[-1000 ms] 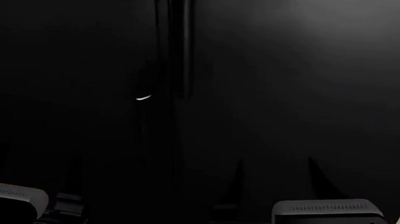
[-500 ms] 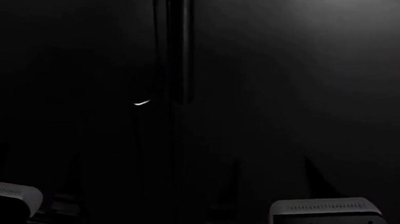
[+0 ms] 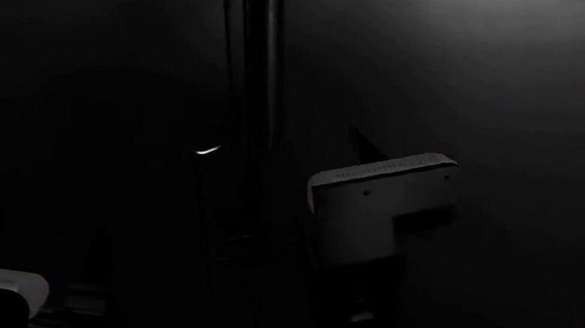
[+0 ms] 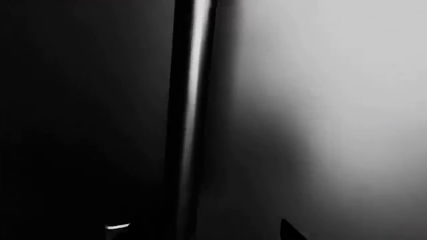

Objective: Open the fridge door

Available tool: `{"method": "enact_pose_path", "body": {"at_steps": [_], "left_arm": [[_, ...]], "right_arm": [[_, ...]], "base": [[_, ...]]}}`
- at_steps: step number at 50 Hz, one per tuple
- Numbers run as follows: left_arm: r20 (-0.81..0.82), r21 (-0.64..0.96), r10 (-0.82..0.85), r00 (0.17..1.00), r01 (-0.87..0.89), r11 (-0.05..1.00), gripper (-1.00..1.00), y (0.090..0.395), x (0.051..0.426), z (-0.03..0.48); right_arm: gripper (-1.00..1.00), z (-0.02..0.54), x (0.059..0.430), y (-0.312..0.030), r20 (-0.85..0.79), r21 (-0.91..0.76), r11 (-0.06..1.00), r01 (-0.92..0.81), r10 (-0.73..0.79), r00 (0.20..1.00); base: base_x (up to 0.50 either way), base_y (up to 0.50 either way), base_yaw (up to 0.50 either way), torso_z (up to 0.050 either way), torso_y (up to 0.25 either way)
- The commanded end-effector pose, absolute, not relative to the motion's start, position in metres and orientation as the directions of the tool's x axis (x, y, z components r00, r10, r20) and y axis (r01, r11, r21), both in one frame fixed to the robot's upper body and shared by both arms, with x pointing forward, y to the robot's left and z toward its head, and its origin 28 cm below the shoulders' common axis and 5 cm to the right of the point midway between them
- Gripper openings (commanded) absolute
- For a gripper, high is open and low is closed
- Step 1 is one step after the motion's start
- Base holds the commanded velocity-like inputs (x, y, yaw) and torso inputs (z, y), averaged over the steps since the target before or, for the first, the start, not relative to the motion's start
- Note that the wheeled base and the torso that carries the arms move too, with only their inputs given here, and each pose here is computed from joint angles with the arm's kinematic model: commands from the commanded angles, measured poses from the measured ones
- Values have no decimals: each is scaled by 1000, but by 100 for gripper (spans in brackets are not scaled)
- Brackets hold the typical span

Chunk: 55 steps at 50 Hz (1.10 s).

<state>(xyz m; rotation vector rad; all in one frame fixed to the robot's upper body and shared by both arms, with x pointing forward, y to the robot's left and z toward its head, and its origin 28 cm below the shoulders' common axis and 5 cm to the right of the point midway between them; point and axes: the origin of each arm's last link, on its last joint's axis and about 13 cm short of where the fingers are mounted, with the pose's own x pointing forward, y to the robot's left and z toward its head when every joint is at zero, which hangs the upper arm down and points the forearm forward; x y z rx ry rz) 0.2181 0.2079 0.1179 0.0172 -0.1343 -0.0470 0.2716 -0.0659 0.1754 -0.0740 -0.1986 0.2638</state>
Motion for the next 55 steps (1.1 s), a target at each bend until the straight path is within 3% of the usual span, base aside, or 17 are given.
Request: {"method": "enact_pose_path", "body": {"at_steps": [1, 25, 26, 38, 55], "left_arm": [[138, 23, -41, 990, 39, 999, 100, 209, 221, 118], [140, -1, -39, 989, 40, 999, 100, 212, 222, 117], [140, -1, -39, 989, 40, 999, 100, 212, 222, 117], [142, -8, -42, 989, 43, 999, 100, 213, 221, 117], [148, -12, -60, 987, 63, 998, 100, 211, 217, 119]], "right_arm": [[100, 196, 307, -48, 169, -107, 944, -313, 328, 929], [100, 205, 365, -30, 94, -80, 922, -379, 385, 918], [-100, 205, 365, -30, 95, -80, 922, -378, 384, 918], [-100, 209, 353, -33, 109, -96, 925, -367, 377, 920], [-100, 223, 306, -53, 165, -104, 941, -321, 335, 928]], "base": [[0, 0, 0, 0, 0], [0, 0, 0, 0, 0], [0, 0, 0, 0, 0], [6, 2, 5, 0, -1], [0, 0, 0, 0, 0]]}}
